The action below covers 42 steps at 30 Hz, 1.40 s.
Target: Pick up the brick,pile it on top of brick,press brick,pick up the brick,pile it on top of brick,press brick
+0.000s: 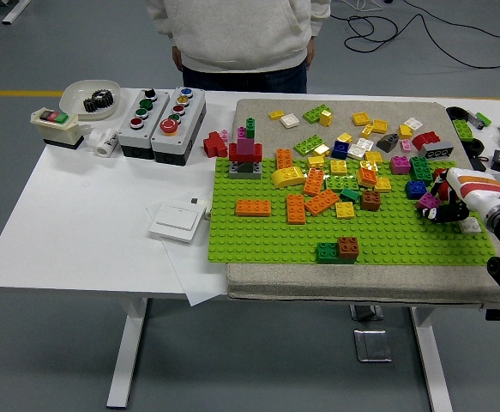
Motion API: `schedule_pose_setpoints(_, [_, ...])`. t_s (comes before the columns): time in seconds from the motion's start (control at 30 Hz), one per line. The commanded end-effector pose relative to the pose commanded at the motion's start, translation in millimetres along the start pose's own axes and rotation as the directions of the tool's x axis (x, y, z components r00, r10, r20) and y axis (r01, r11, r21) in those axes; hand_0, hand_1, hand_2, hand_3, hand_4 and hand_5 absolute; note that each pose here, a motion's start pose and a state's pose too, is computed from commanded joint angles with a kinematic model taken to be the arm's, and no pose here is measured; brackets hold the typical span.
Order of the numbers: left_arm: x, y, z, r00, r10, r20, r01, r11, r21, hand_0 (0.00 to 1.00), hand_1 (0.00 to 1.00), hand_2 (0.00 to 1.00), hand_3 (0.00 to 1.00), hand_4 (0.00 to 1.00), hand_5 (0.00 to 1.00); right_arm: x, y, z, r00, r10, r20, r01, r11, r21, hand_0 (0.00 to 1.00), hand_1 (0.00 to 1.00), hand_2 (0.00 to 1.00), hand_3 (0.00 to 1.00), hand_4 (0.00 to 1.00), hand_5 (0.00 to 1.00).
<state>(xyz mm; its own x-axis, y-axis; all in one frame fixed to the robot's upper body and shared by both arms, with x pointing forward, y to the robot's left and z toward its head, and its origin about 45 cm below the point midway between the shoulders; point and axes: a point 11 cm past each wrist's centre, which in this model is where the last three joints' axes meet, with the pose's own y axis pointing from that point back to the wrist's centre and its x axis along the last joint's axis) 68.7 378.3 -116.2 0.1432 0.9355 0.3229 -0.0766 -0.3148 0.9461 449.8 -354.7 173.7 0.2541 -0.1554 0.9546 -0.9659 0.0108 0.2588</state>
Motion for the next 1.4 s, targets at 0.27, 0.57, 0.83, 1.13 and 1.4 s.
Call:
schedule_pose_setpoints(0.27, [0.2,0.0,0.1,1.000,0.001,0.002,-0.001,1.000,0.000,0.732,0.740,0.772,0.629,0.743,0.704,0.1,0.7,-0.2,1.000,0.007,-0.013,-0.007,1.000,0.014,0.142,0.088,0.157,0.467,0.870,0.350])
schedule_pose_setpoints(0.57, [0.2,-0.1,-0.1,1.000,0.001,0.003,-0.001,1.000,0.000,0.731,0.740,0.772,0.628,0.742,0.702,2.0,1.6,-2.4,1.000,0.016,-0.016,-0.016,0.999,0.042,0.127,0.085,0.147,0.472,0.909,0.282])
schedule_pose_setpoints(0.83, [0.8,-0.1,-0.5,1.000,0.002,0.001,-0.002,1.000,0.000,0.730,0.740,0.772,0.629,0.743,0.702,10.5,3.7,-8.3,0.999,0.044,-0.018,-0.042,0.996,0.083,0.124,0.083,0.147,0.472,0.911,0.265])
schedule_pose_setpoints(1.13, [1.8,-0.3,-1.2,1.000,0.004,0.000,-0.004,1.000,0.001,0.729,0.739,0.772,0.628,0.744,0.701,22.6,6.8,-17.0,0.997,0.067,-0.026,-0.063,0.989,0.131,0.121,0.087,0.148,0.472,0.894,0.273])
schedule_pose_setpoints(1.4, [1.7,-0.4,-1.9,1.000,0.004,-0.001,-0.004,1.000,0.003,0.728,0.739,0.771,0.628,0.745,0.699,20.0,8.3,-13.3,0.998,0.058,-0.033,-0.053,0.991,0.126,0.115,0.086,0.148,0.471,0.892,0.277])
